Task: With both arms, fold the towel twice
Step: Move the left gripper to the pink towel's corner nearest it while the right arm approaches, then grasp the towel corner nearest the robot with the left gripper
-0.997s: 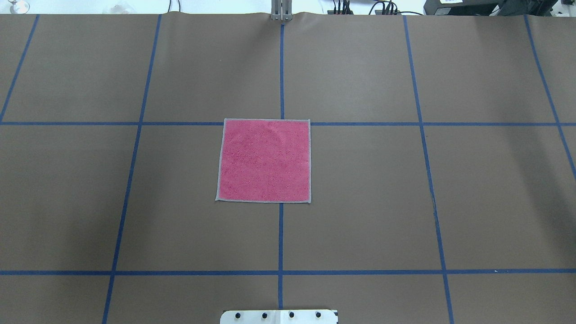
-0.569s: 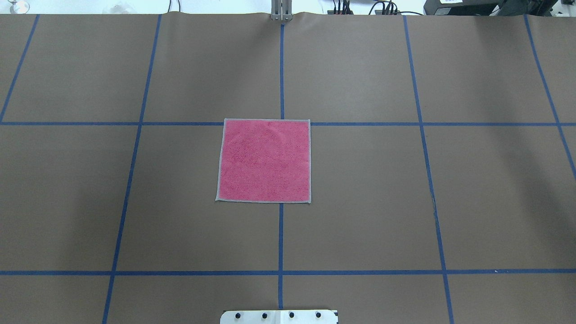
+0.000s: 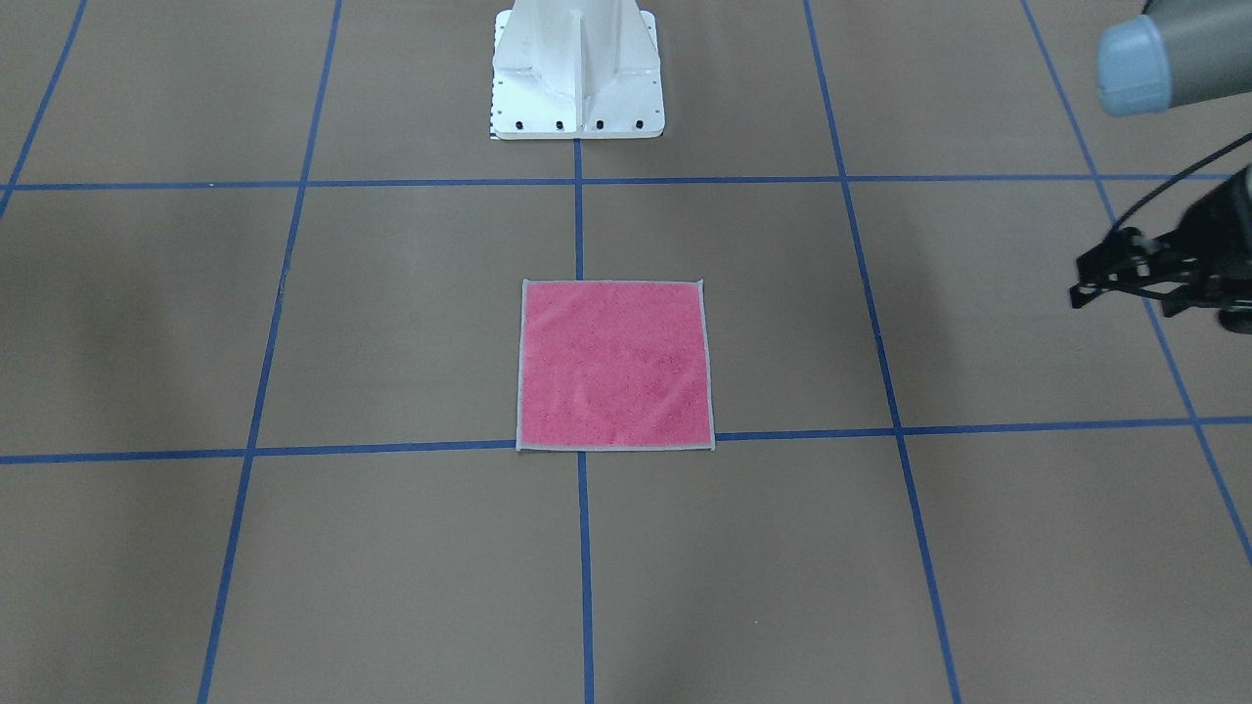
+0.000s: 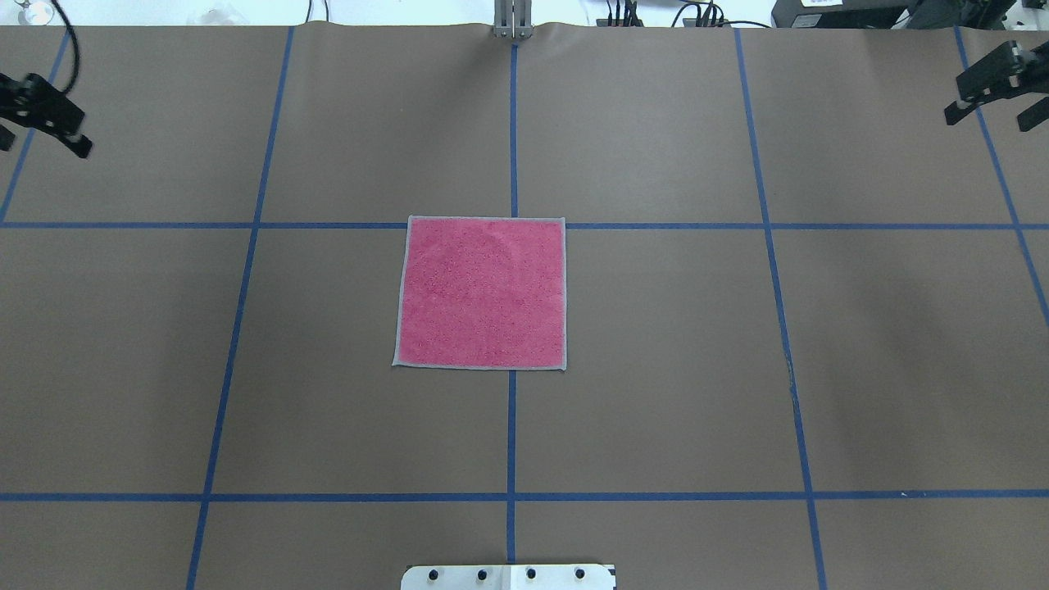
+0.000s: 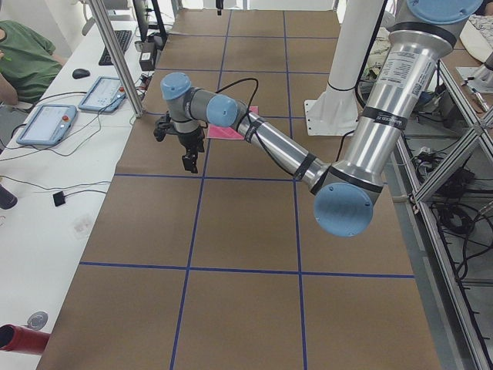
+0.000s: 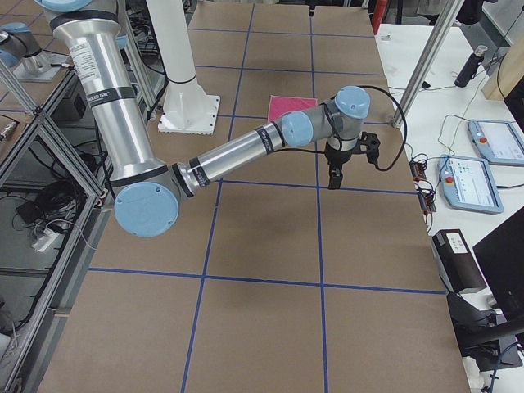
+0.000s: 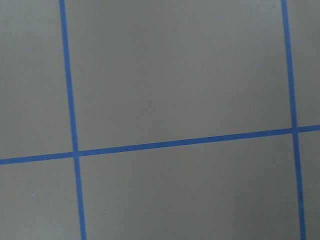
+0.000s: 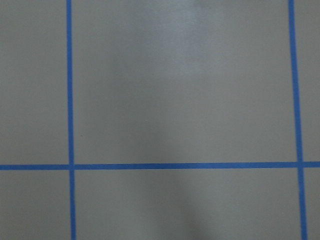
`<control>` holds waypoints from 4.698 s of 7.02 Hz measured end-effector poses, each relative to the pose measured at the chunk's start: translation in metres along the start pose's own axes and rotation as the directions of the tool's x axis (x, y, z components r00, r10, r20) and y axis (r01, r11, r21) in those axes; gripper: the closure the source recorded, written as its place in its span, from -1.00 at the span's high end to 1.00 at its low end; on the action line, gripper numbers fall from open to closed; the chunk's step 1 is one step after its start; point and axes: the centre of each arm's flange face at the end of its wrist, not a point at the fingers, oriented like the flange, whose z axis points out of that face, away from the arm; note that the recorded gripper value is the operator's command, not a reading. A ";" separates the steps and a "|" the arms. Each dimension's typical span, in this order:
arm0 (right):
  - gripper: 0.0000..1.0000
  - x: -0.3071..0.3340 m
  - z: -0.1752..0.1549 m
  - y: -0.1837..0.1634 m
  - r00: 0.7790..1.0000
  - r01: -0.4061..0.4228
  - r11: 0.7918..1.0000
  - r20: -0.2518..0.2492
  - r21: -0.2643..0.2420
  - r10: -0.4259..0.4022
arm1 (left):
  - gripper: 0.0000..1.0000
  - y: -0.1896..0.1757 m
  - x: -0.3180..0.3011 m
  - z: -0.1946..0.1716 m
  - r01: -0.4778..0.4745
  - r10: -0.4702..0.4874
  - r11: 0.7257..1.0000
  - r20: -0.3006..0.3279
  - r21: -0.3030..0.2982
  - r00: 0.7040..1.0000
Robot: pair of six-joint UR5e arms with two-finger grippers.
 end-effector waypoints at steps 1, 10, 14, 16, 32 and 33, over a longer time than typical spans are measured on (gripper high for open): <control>1.00 -0.033 0.015 0.003 0.999 -0.031 0.999 0.015 -0.010 0.031 | 1.00 0.004 0.050 0.023 -0.004 0.004 1.000 -0.041 0.004 0.999; 1.00 -0.170 0.105 0.070 0.953 -0.048 0.999 0.298 -0.004 0.047 | 1.00 0.090 0.246 0.205 0.359 -0.292 0.930 -0.440 0.077 0.849; 1.00 -0.183 0.116 0.080 0.953 -0.027 0.999 0.302 -0.029 0.035 | 0.58 0.099 0.267 0.246 0.363 -0.315 0.931 -0.412 0.042 0.855; 1.00 -0.184 0.116 0.080 0.952 -0.025 0.999 0.303 -0.031 0.033 | 0.45 0.102 0.272 0.249 0.360 -0.316 0.933 -0.410 0.032 0.856; 1.00 -0.189 0.114 0.080 0.950 -0.023 0.999 0.310 -0.033 0.032 | 0.46 0.118 0.270 0.255 0.351 -0.331 0.936 -0.391 -0.023 0.859; 1.00 -0.189 0.113 0.080 0.950 -0.022 0.999 0.311 -0.033 0.032 | 0.40 0.119 0.270 0.255 0.351 -0.332 0.936 -0.390 -0.024 0.859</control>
